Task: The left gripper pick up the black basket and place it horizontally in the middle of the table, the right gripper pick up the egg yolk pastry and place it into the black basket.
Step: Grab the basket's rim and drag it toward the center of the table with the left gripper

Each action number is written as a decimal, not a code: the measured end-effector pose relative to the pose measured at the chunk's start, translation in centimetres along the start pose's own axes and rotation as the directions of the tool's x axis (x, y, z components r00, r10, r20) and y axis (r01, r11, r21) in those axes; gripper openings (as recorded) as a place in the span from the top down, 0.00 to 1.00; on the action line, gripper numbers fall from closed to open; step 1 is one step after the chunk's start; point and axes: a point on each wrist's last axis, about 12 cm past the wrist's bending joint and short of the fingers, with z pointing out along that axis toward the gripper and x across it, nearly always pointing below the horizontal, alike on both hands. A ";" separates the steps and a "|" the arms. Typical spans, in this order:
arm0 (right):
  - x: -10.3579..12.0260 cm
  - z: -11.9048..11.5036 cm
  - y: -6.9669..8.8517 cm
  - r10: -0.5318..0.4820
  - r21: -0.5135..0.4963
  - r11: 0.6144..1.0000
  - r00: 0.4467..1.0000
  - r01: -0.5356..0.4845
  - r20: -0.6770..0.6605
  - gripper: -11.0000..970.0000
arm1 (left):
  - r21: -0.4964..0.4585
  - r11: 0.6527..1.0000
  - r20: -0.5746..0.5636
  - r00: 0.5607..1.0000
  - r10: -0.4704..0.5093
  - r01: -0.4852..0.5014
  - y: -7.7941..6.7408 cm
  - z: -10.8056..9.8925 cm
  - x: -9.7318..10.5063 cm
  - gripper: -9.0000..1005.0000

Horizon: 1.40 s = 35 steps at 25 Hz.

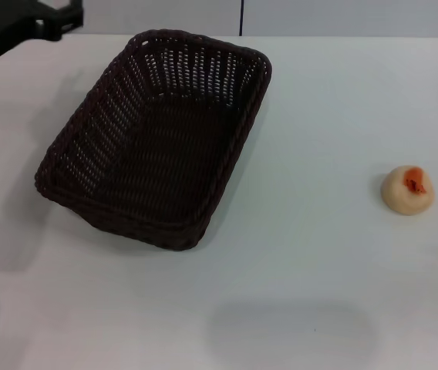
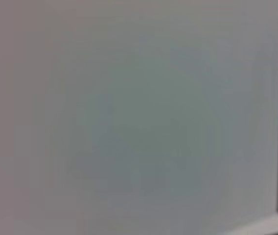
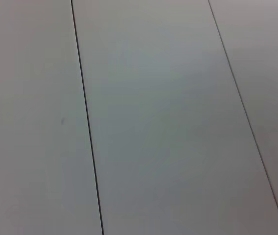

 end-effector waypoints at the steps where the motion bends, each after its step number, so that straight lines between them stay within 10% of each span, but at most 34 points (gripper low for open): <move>1: 0.0 0.0 0.0 0.000 0.000 1.000 1.000 0.000 -0.001 0.17 | 0.011 1.000 -0.036 0.999 0.025 -0.024 -0.3 0.0 -0.8 0.22; 10: 0.1 -0.1 0.0 -0.002 -0.001 1.000 1.000 0.002 -0.008 0.18 | 0.163 0.981 -0.266 0.953 0.145 -0.104 -2.2 0.0 -3.2 0.22; 35: 0.1 -0.1 0.2 0.005 -0.013 1.000 1.000 -0.005 -0.011 0.19 | 0.219 0.968 -0.469 0.857 0.215 -0.123 -3.3 4.3 0.5 0.22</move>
